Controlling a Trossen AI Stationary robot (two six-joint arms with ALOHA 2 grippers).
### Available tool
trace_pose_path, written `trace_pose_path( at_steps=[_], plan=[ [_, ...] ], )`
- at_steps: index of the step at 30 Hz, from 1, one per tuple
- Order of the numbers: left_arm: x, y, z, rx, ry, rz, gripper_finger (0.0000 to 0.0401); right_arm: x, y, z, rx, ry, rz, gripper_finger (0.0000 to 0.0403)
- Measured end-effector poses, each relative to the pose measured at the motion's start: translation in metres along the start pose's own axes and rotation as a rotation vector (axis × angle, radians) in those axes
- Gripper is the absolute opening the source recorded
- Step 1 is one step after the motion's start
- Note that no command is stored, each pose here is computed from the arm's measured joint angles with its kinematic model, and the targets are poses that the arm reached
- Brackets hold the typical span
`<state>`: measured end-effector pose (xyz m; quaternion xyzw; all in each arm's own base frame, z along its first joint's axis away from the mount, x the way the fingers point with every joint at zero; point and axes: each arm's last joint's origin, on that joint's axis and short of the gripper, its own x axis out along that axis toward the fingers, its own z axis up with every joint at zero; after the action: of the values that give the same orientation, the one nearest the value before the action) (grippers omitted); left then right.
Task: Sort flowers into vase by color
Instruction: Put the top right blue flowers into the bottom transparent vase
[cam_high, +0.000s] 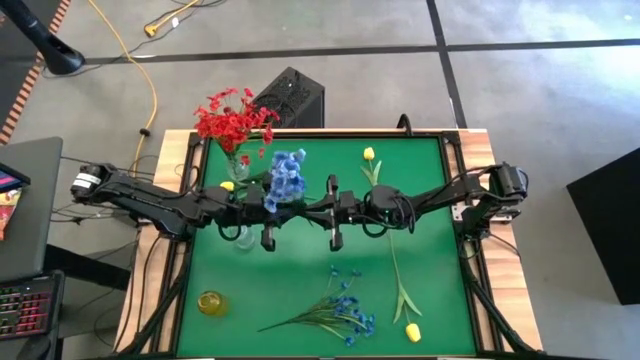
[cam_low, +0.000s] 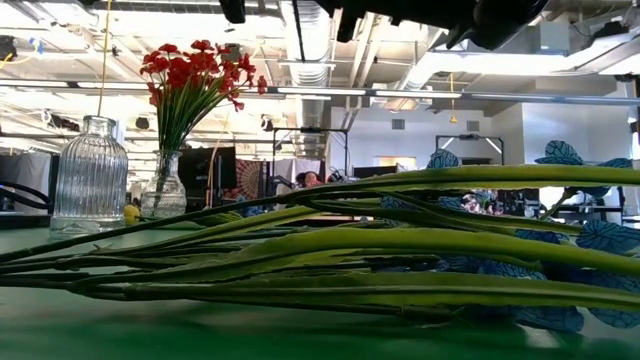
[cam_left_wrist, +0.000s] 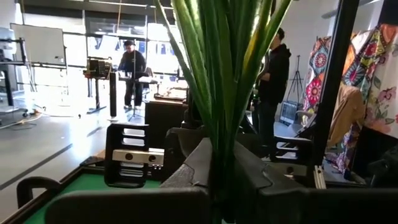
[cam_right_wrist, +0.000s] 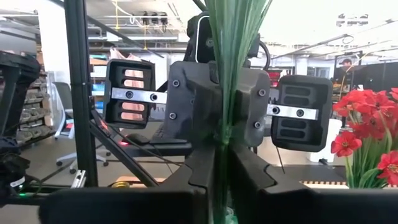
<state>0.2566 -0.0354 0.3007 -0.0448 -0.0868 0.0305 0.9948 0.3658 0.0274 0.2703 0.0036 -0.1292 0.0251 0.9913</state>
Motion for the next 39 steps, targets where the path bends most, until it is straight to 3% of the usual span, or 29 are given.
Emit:
trace_pose_path(
  at_steps=[5,10,17,25,30,39],
  plan=[
    [0.000,0.000,0.000,-0.003,0.002,-0.005,0.0012,0.000,0.000,0.000,0.029,0.001,0.017,0.0120],
    [-0.002,0.000,0.002,0.009,0.007,-0.004,0.0009,-0.001,-0.001,0.001,0.031,0.020,0.018,0.0212],
    [-0.024,0.002,0.028,0.025,0.126,-0.008,0.0008,-0.009,-0.002,0.017,-0.003,0.105,0.017,0.0309],
    [-0.079,-0.001,0.046,0.022,0.278,-0.082,0.0007,-0.021,0.001,0.028,0.001,0.241,0.028,0.0325],
    [-0.107,-0.003,0.041,0.046,0.344,-0.105,0.0007,-0.021,0.007,0.026,0.006,0.248,0.046,0.0323],
    [-0.152,0.012,0.025,-0.019,0.287,-0.032,0.0007,-0.021,0.007,0.024,0.035,0.265,0.042,0.0322]
  ],
)
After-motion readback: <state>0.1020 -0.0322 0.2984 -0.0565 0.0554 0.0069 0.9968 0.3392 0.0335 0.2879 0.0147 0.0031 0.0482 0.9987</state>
